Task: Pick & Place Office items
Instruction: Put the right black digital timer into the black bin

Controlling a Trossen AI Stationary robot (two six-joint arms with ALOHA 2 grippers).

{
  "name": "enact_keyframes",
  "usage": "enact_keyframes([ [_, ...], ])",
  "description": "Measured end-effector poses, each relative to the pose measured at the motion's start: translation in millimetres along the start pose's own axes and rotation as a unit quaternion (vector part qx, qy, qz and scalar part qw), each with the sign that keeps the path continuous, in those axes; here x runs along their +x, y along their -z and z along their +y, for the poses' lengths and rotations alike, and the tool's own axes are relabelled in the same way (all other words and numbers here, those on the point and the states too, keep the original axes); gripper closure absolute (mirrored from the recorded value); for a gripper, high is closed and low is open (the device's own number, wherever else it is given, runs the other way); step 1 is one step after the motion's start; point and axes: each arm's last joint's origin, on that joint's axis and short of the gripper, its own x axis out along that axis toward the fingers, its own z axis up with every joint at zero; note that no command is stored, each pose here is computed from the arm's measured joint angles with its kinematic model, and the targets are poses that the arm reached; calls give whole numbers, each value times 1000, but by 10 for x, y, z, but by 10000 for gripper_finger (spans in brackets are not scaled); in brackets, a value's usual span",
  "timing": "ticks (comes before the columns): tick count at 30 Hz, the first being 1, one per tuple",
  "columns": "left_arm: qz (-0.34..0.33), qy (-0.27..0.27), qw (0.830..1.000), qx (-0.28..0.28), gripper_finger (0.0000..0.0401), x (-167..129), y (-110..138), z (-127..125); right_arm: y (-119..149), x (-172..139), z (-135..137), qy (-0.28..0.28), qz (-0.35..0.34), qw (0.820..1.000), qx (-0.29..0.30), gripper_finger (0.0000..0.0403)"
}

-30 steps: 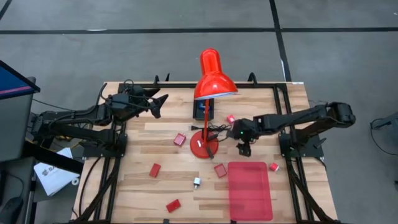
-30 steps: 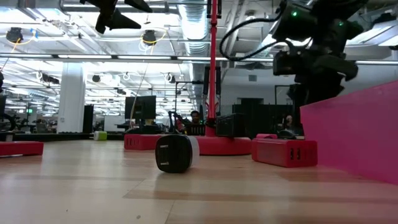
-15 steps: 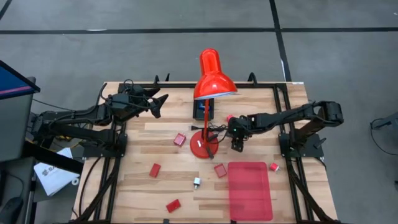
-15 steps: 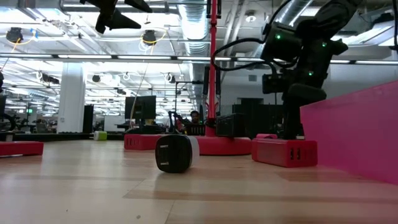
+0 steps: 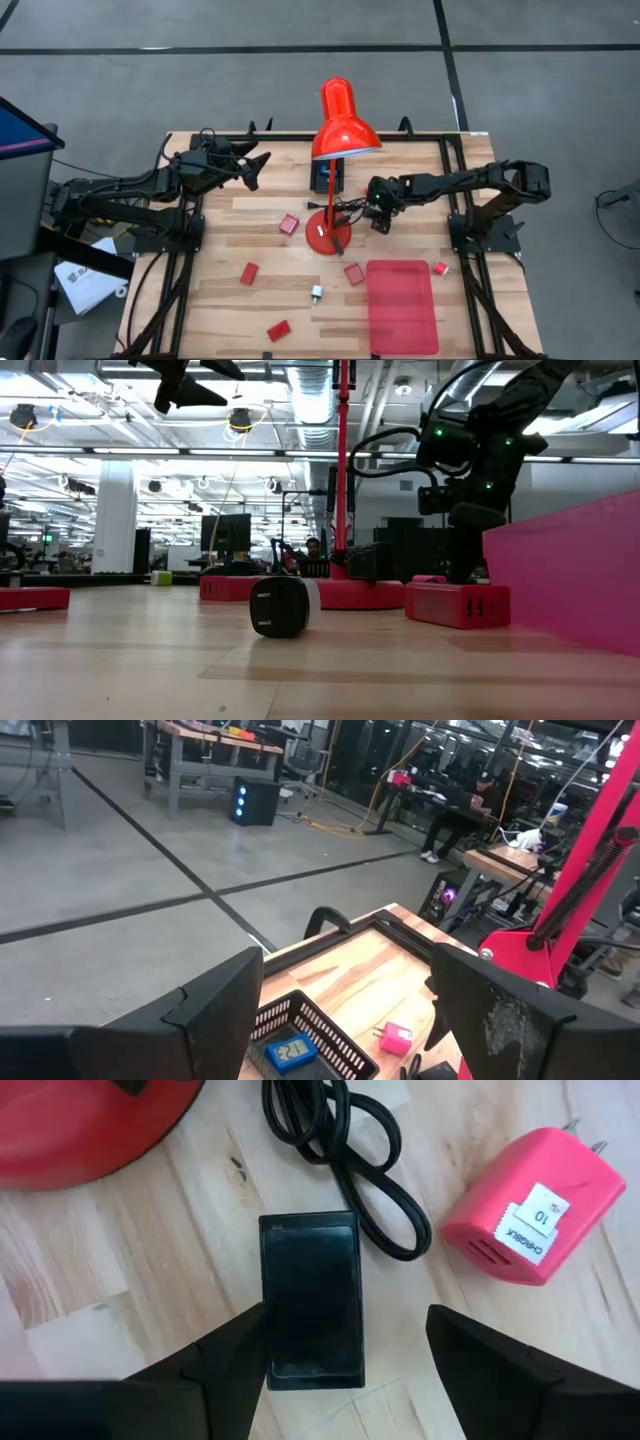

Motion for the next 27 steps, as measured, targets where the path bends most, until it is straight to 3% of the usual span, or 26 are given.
enact_keyframes([
  [10, 2, 5, 1000, -1, 116, 0, 1, -3, 160, 62, 105, -7, 24, 999, -25, 143],
  [20, 1, 6, 1000, -4, 116, 0, -2, -5, 204, 95, 97, -6, 18, 1000, -8, 144],
  [27, -6, 9, 1000, -12, 116, 0, -16, -10, 190, 98, 100, -7, 9, 1000, -6, 199],
])
